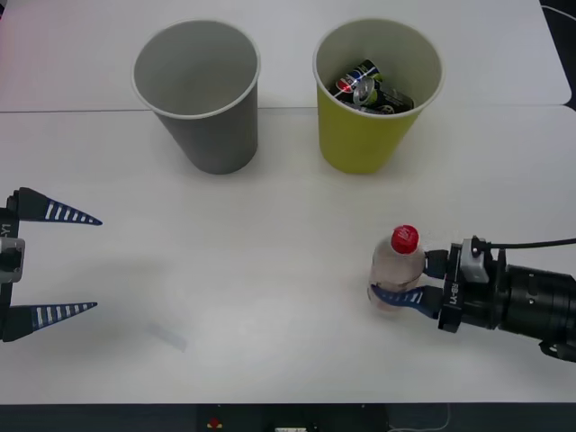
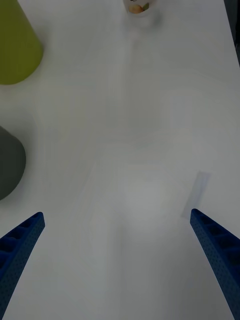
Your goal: Put the can into the green bin and the plastic bottle into the gray bin
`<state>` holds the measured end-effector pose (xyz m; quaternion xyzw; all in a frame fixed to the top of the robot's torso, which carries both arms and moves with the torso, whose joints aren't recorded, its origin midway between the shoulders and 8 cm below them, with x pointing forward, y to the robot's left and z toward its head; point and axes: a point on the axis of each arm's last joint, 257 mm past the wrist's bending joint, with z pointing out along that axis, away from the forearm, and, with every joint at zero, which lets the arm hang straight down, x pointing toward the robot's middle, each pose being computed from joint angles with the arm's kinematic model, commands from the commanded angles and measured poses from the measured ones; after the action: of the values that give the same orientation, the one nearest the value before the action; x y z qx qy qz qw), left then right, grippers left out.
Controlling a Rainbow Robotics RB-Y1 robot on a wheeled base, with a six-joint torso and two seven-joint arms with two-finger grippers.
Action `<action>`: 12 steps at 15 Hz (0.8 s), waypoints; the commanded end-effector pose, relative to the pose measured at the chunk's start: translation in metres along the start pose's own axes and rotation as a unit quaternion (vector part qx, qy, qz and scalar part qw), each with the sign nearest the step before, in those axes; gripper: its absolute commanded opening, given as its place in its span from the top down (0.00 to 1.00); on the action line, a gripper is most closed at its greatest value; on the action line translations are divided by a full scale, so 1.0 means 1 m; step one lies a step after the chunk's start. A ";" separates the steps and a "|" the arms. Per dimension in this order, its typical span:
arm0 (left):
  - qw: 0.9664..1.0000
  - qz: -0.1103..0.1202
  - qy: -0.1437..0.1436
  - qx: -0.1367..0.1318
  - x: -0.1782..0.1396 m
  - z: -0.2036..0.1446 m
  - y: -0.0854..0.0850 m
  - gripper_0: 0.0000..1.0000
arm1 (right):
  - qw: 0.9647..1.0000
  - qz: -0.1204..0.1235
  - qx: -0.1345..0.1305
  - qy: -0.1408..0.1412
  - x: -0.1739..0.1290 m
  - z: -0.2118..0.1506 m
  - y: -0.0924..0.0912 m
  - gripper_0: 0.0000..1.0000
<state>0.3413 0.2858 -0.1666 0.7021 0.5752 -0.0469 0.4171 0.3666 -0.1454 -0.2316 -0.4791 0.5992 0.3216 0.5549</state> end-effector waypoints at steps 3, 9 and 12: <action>1.000 0.000 0.000 0.000 0.000 0.000 0.000 0.00 | 0.998 0.039 0.000 0.055 -0.040 -0.017 -0.001 1.00; 1.000 0.000 0.000 0.000 0.000 0.000 0.000 0.00 | 0.987 0.119 0.047 0.101 -0.103 -0.016 0.004 1.00; 1.000 0.000 0.000 0.000 0.000 0.000 0.000 0.00 | 0.981 0.151 0.062 0.105 -0.133 -0.006 0.003 1.00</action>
<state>0.3413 0.2858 -0.1666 0.7022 0.5752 -0.0469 0.4171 0.3505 -0.1247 -0.1084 -0.3844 0.7345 0.3125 0.4638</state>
